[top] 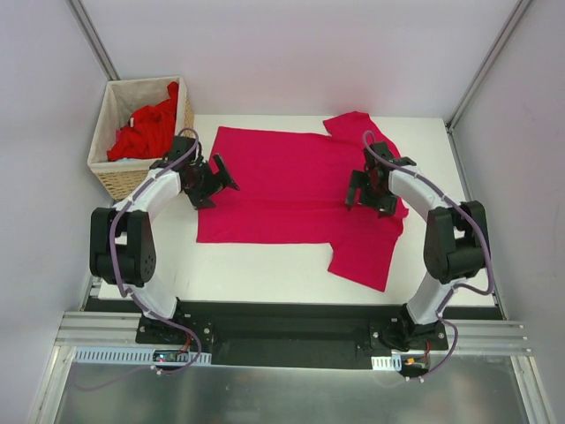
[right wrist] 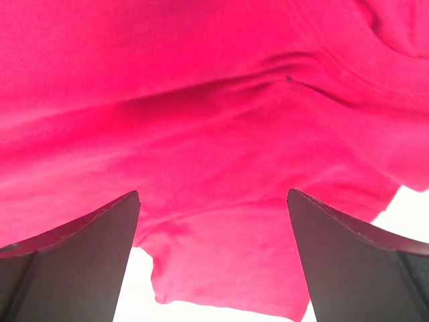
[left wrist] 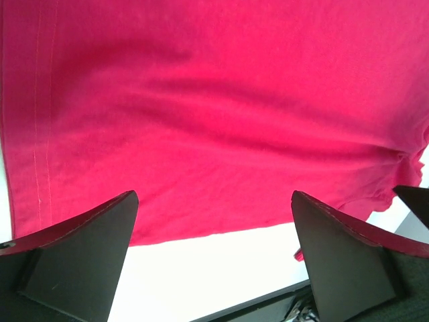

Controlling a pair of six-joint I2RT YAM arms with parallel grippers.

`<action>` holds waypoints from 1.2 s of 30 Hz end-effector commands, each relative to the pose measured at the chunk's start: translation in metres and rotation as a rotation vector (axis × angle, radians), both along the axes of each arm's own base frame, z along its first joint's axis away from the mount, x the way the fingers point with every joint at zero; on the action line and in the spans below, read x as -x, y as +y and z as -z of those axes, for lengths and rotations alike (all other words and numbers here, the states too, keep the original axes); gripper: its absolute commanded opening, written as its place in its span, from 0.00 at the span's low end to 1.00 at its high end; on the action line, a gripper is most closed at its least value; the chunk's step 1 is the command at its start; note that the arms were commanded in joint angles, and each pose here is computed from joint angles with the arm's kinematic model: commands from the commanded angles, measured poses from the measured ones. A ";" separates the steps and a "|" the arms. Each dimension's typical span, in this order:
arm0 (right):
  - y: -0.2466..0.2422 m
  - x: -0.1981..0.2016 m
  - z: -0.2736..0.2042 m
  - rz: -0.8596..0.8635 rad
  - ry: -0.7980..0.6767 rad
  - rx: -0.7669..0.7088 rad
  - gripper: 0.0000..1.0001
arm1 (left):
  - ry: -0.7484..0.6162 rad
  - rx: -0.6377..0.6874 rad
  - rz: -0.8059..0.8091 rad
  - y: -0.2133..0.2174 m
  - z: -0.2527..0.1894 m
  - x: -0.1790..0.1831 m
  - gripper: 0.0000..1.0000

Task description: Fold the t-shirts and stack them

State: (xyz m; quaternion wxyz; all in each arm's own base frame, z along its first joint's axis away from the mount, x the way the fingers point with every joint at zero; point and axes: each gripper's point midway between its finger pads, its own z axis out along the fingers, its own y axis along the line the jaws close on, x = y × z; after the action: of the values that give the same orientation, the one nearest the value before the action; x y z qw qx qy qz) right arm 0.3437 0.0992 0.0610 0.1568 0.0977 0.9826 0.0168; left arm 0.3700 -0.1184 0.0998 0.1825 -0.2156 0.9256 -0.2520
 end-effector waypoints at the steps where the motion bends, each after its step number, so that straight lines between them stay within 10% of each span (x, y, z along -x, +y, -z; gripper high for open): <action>1: -0.007 0.018 -0.018 0.004 -0.041 0.026 0.96 | -0.032 -0.046 0.010 -0.002 -0.008 0.015 0.99; 36: 0.013 0.113 0.055 -0.101 0.105 0.157 0.96 | 0.188 -0.245 0.115 -0.012 0.083 0.085 0.99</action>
State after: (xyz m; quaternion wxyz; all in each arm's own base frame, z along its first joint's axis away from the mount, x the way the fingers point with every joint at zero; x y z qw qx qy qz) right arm 0.2548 0.1217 0.0160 0.1328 0.0373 0.9901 -0.0274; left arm 0.3105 -0.1369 0.0303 0.1324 -0.1666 0.9650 -0.1530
